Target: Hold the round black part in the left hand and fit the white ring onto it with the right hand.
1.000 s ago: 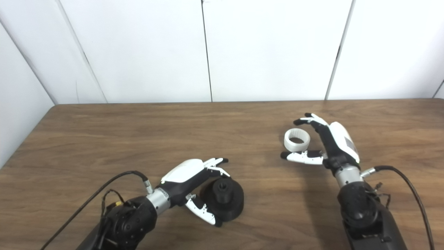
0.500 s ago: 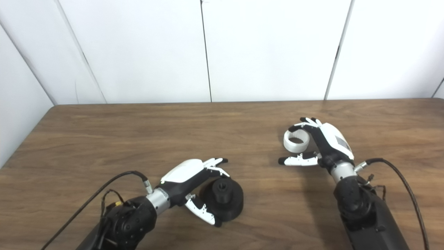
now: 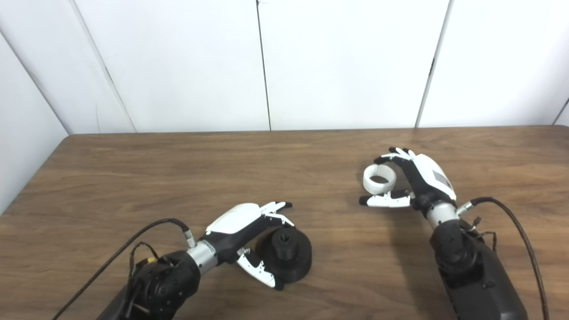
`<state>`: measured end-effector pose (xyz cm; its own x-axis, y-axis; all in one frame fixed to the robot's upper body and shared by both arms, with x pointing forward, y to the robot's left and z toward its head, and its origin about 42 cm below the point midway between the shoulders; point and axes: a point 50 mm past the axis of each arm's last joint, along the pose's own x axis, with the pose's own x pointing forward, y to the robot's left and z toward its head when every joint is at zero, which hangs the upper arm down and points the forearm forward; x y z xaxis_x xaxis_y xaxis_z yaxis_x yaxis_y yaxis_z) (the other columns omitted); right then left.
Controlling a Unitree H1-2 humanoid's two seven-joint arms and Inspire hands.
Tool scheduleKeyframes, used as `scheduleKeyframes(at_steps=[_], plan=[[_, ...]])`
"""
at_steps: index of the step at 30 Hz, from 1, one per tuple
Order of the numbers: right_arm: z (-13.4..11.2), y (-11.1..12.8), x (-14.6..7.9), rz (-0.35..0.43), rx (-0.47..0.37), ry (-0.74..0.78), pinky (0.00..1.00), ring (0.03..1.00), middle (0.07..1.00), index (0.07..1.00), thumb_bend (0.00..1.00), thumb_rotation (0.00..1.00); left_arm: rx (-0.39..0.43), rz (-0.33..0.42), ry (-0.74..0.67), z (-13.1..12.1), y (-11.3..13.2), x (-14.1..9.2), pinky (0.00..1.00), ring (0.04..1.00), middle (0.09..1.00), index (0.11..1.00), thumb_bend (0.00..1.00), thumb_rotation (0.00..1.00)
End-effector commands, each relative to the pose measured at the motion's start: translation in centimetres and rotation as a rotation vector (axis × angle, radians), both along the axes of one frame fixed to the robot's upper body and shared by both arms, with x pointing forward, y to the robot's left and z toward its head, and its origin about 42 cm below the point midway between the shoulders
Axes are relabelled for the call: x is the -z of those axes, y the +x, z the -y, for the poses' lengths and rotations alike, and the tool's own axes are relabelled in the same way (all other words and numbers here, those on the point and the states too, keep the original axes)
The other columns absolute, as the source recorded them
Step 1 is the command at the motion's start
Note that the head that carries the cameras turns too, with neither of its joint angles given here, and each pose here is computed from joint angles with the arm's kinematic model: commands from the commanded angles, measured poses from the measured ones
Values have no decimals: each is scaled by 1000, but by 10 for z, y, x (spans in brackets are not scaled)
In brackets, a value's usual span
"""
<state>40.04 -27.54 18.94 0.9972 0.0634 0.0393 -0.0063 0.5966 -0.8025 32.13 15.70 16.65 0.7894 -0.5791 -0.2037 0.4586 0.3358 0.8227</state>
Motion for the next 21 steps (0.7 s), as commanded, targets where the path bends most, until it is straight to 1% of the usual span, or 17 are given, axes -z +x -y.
scheduleKeyframes(at_steps=[1, 8, 14, 21], plan=[[0, 13, -33, 120, -13, -2, 1000, 997, 936, 765, 904, 368, -11, -8, 22, -5, 2, 4, 936, 1000, 998, 692, 899, 218], [6, 18, -38, 126, -1, 9, 1000, 1000, 940, 771, 906, 387, -12, -10, 23, -4, 1, 6, 936, 1000, 999, 692, 898, 221], [12, 23, -41, 119, 14, -3, 1000, 1000, 946, 779, 879, 395, -14, -9, 25, -3, 1, 8, 923, 1000, 996, 687, 901, 204], [18, 34, -41, 81, 24, -28, 1000, 996, 939, 770, 879, 377, -11, 0, 20, -3, 1, 7, 931, 1000, 997, 688, 897, 208]])
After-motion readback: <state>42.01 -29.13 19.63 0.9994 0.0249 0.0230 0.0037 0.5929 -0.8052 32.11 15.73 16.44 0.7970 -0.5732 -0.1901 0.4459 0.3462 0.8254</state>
